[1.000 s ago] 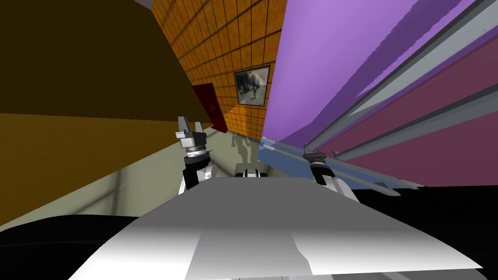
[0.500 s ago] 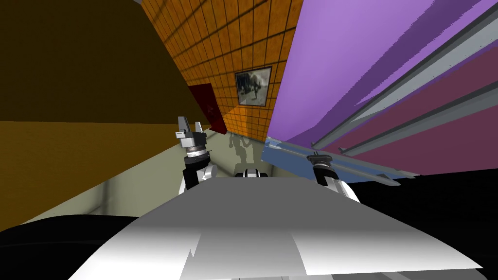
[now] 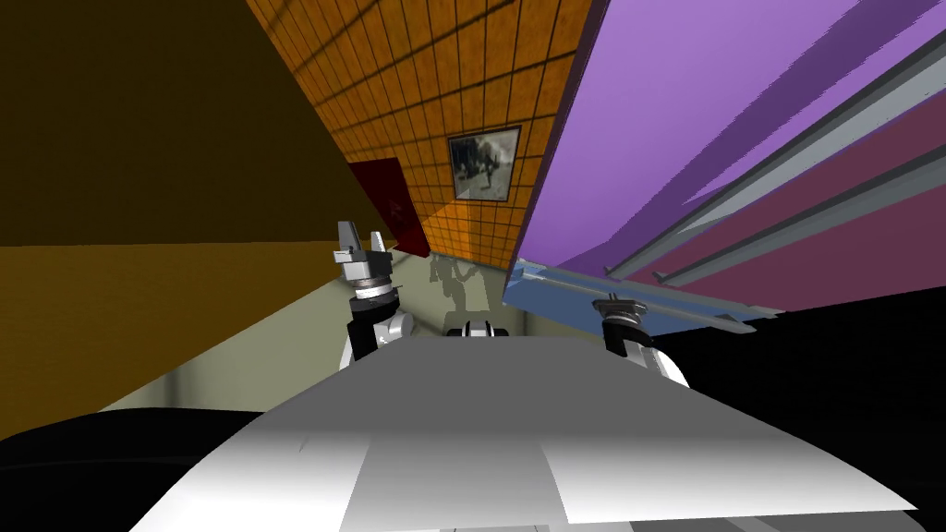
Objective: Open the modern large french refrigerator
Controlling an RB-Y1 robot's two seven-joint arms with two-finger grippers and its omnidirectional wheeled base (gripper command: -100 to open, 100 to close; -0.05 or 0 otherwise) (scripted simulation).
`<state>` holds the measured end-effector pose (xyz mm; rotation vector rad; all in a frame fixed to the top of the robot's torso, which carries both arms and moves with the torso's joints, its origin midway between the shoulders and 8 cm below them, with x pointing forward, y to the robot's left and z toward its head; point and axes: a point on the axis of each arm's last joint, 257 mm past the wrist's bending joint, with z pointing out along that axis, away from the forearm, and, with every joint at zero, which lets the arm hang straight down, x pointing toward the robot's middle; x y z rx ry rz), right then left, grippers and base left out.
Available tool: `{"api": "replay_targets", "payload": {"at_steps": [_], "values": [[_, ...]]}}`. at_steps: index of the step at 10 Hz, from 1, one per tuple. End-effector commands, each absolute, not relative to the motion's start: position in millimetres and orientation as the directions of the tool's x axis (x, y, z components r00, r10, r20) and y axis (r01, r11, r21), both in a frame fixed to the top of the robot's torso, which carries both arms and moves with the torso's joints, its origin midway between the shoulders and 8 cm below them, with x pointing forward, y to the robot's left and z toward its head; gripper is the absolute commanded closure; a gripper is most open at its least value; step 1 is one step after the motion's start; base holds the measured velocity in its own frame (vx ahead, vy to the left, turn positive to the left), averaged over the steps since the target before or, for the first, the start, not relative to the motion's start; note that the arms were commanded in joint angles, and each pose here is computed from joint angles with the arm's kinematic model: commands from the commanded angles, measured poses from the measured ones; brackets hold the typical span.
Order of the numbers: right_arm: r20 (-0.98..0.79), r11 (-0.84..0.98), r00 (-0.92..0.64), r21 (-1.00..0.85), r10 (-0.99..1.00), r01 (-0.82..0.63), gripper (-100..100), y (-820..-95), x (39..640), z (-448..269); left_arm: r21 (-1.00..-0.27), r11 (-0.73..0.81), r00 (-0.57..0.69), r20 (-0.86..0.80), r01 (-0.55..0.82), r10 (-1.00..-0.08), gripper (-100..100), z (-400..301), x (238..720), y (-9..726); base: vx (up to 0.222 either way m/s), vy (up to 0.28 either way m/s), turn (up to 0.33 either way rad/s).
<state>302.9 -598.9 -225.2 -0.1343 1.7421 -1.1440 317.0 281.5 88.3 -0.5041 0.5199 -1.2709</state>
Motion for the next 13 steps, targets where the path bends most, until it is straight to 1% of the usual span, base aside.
{"api": "replay_targets", "payload": {"at_steps": [1,10,12,13], "values": [[-0.668,0.549,-0.478,-0.743,-0.571,0.382,-100,-598,307,-222,-0.618,0.221,0.214,-0.087,0.755,-0.973,0,88,317,282,-0.009,-0.077,0.138],[-0.650,0.583,-0.405,-0.758,-0.643,0.291,-100,-582,332,-211,-0.618,0.221,0.214,-0.087,0.754,-0.973,0,88,317,282,-0.024,-0.190,0.117],[-0.651,0.581,-0.409,-0.758,-0.639,0.298,-100,-583,331,-211,-0.618,0.221,0.214,-0.087,0.754,-0.973,0,88,317,282,-0.012,-0.055,0.010],[-0.651,0.581,-0.410,-0.758,-0.639,0.298,100,-584,331,-211,-0.618,0.221,0.214,-0.087,0.754,-0.973,0,88,317,282,-0.004,-0.007,0.002]]}}
